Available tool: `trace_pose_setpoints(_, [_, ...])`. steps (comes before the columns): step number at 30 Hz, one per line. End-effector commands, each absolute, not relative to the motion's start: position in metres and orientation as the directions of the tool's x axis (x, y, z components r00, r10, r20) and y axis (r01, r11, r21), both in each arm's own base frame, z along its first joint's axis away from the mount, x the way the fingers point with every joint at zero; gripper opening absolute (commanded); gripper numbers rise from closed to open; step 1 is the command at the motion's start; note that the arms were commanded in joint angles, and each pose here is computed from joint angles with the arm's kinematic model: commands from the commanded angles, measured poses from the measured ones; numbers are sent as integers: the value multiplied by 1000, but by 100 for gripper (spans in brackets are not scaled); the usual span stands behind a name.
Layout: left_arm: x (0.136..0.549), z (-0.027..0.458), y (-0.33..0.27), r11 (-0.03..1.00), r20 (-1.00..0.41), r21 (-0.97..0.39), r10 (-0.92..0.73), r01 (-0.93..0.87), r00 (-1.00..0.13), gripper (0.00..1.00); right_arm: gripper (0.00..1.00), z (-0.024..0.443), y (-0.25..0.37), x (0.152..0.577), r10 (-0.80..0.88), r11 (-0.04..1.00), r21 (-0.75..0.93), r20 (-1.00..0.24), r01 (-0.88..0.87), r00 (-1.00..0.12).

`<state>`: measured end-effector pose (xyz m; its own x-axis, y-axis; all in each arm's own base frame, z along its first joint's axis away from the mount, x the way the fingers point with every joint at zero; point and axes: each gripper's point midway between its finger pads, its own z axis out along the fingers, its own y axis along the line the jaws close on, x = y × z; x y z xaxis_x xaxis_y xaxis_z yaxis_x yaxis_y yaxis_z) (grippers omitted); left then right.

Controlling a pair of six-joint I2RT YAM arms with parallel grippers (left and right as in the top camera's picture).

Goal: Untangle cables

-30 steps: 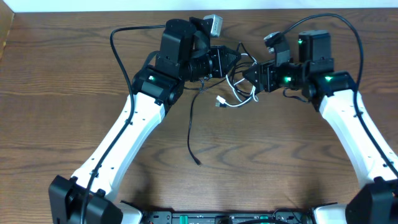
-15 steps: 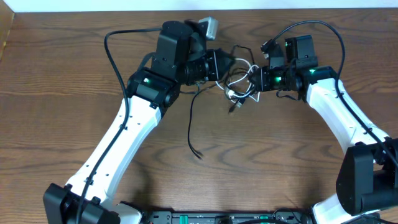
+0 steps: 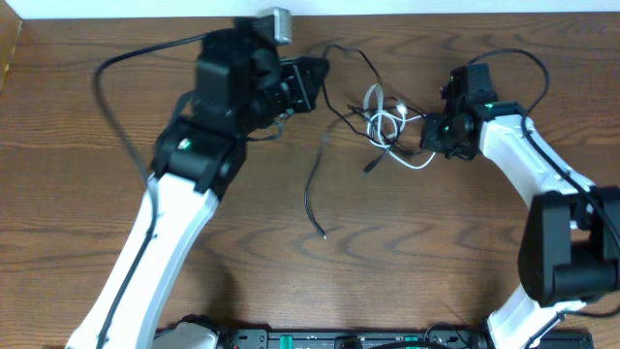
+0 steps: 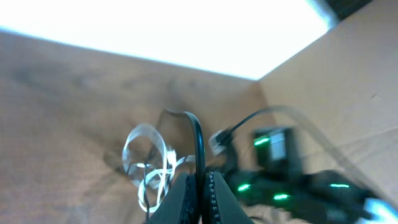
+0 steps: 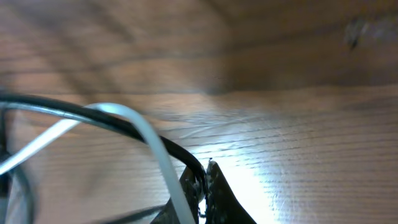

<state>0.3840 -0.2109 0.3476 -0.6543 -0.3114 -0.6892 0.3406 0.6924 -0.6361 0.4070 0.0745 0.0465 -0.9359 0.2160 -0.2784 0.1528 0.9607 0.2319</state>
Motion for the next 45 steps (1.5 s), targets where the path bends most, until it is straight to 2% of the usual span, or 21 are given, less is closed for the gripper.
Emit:
trace_pose_setpoints(1, [370, 403, -179, 719, -764, -603, -397, 345, -509, 7, 1, 28, 62, 406, 251, 960, 184, -246, 209, -936])
trace_pose_setpoints(7, [351, 432, -149, 728, -788, -594, -441, 341, -430, 7, 1, 15, 60, 405, 254, 960, 175, -222, 217, -941])
trace_pose_setpoints(12, [354, 441, -132, 744, -797, -588, -467, 318, -384, 7, 1, 12, 54, 405, 266, 958, 170, -216, 233, -939])
trace_pose_setpoints(16, [368, 449, -90, 789, -810, -577, -518, 212, -276, 7, 1, 11, 46, 405, 284, 953, 167, -211, 251, -935])
trace_pose_setpoints(26, [378, 448, -5, 816, -808, -578, -567, 25, -161, 7, 1, 9, 10, 401, 350, 936, 122, -203, 331, -914])
trace_pose_setpoints(32, [378, 449, 3, 817, -810, -576, -569, 8, -144, 7, 1, 9, 5, 402, 337, 941, 109, -209, 321, -918])
trace_pose_setpoints(37, [380, 464, 23, 823, -822, -568, -568, -16, -54, 8, 1, 8, -2, 401, 338, 941, 68, -222, 331, -915])
trace_pose_setpoints(39, [379, 465, 46, 815, -821, -569, -571, -109, 15, 7, 1, 7, -6, 400, 340, 940, 51, -225, 337, -913])
trace_pose_setpoints(42, [380, 455, 53, 809, -820, -566, -572, -160, 9, 7, 1, 6, -11, 398, 351, 936, 50, -222, 349, -910])
trace_pose_setpoints(45, [383, 431, 48, 805, -809, -561, -582, -193, -79, 7, 1, 6, -15, 399, 359, 933, 52, -224, 357, -906])
